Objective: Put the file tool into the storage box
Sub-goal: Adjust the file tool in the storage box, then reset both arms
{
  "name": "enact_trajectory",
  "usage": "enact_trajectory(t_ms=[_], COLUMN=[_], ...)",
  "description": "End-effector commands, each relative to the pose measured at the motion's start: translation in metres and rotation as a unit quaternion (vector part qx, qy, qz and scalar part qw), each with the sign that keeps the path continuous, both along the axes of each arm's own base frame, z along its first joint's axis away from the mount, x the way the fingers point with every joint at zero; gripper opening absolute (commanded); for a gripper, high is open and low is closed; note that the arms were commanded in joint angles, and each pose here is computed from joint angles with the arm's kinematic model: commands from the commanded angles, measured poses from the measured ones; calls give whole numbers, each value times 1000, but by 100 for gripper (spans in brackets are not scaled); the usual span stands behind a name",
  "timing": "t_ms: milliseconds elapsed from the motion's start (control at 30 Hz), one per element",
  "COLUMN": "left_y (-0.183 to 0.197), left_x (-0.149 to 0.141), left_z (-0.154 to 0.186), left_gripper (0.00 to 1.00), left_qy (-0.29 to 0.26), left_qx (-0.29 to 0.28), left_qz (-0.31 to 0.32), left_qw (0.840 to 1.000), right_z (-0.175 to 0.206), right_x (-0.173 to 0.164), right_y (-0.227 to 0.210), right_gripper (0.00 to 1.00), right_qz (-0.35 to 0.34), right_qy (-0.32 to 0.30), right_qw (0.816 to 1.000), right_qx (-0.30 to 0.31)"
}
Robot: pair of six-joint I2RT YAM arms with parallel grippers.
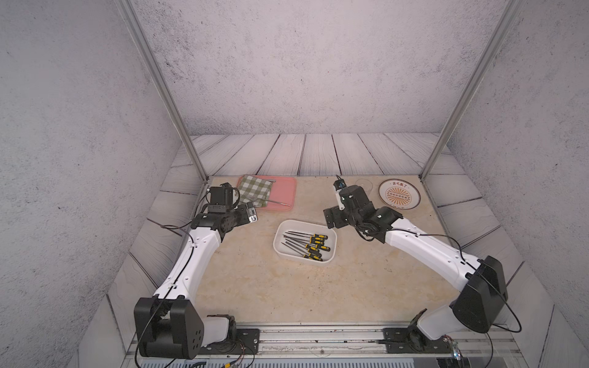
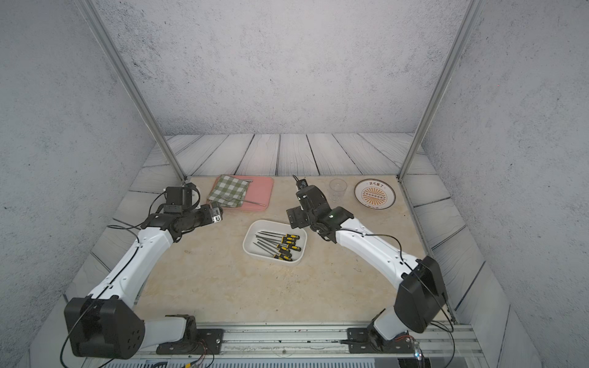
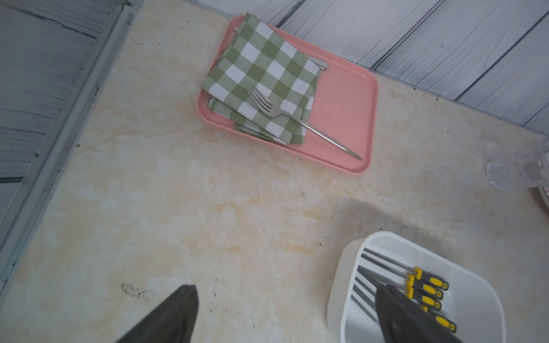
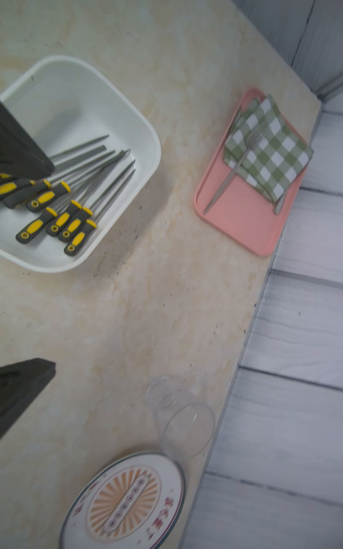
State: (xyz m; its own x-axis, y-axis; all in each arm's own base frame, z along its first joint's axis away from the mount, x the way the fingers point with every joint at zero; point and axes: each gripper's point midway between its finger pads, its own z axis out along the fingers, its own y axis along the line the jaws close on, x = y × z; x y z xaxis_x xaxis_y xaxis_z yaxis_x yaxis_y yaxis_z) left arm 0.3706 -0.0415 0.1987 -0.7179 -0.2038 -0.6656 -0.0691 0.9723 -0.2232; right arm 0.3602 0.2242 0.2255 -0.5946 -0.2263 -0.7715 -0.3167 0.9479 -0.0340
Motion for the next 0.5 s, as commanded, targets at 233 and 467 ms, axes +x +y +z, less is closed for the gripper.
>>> enact_trajectory(t_ms=[233, 467], left_y=[59, 70], left_x=[3, 5], left_z=[-3, -65], left_gripper=[98, 98], left_qy=[-178, -153], left_qx=[197, 186], left_qz=[60, 84], left_qw=[962, 967], right_z=[-55, -118], right_x=[-17, -18], right_y=[-185, -229], right_gripper=[99, 99], right_qz=[-220, -258], right_qy=[-46, -33], right_qw=[973, 962], right_qx=[-48, -79])
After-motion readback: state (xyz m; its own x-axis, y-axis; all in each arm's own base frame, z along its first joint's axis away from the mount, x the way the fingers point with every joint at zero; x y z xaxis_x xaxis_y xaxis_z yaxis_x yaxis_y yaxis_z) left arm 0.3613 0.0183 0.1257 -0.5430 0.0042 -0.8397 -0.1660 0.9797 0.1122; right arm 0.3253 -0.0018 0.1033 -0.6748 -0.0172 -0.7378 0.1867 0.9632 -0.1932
